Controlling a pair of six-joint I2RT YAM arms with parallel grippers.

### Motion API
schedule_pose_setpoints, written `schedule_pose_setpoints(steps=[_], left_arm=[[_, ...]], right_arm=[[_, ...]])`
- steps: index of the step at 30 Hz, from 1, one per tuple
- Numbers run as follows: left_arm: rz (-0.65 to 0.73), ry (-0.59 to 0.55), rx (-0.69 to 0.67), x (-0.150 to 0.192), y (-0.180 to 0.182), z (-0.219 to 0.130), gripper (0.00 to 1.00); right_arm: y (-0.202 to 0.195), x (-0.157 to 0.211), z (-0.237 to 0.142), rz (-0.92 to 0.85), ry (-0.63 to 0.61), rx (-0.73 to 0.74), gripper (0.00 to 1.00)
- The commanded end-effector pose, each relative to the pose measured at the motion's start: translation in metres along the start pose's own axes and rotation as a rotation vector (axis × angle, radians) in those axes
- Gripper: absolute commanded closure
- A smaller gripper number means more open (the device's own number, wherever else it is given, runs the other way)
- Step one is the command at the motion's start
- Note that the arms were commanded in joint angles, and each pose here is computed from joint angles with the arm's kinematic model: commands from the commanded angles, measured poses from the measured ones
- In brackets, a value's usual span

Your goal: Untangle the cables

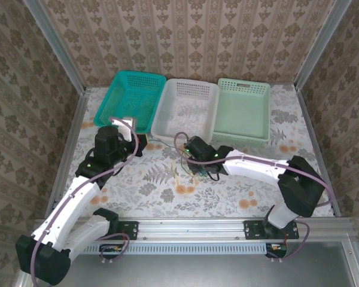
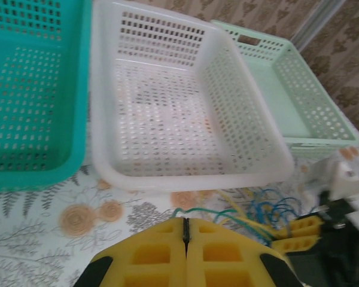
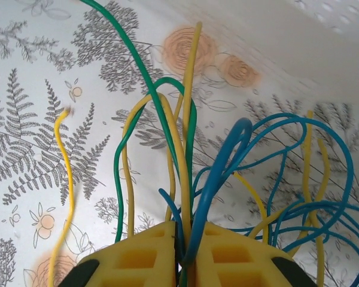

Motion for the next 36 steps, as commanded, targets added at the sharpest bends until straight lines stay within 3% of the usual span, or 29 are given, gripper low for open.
schedule_pose_setpoints(steps=[1,6,18,22,32,33,36], left_arm=[[0.035,-0.041,-0.013,-0.015,0.001,-0.015,1.0],[0.011,-0.05,-0.012,-0.015,0.005,-0.016,1.0],[-0.001,-0.111,-0.044,-0.035,0.012,-0.032,1.0],[0.0,-0.132,-0.036,-0.041,0.009,-0.036,1.0],[0.004,-0.206,-0.184,-0.076,0.033,-0.047,1.0],[-0.002,-0.208,-0.167,-0.078,0.033,-0.044,1.0],[-0.016,-0.194,-0.078,-0.082,0.028,-0.031,1.0]], right_arm=[[-0.013,0.002,-0.005,0.09,0.004,-0.064,0.84],[-0.023,0.005,-0.007,0.158,-0.009,-0.14,0.8],[-0.037,0.014,0.006,0.206,0.011,-0.11,0.79],[-0.034,0.008,0.001,0.225,-0.028,-0.137,0.74],[-0.026,-0.001,-0.009,0.244,-0.079,-0.203,0.66],[-0.026,-0.001,-0.009,0.248,-0.076,-0.203,0.64],[-0.026,-0.002,-0.01,0.259,-0.09,-0.207,0.46]])
Point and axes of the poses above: each hand's point on the last joint's axis, 136 mm out from that joint toward the fingers, its own z axis out along the fingers, its own y axis along the line the jaws close on, x = y × z, the point moved 6 cm from there along -z, back along the fingers, and after that the axes turned 8 degrees about z, right-handed, at the moved point
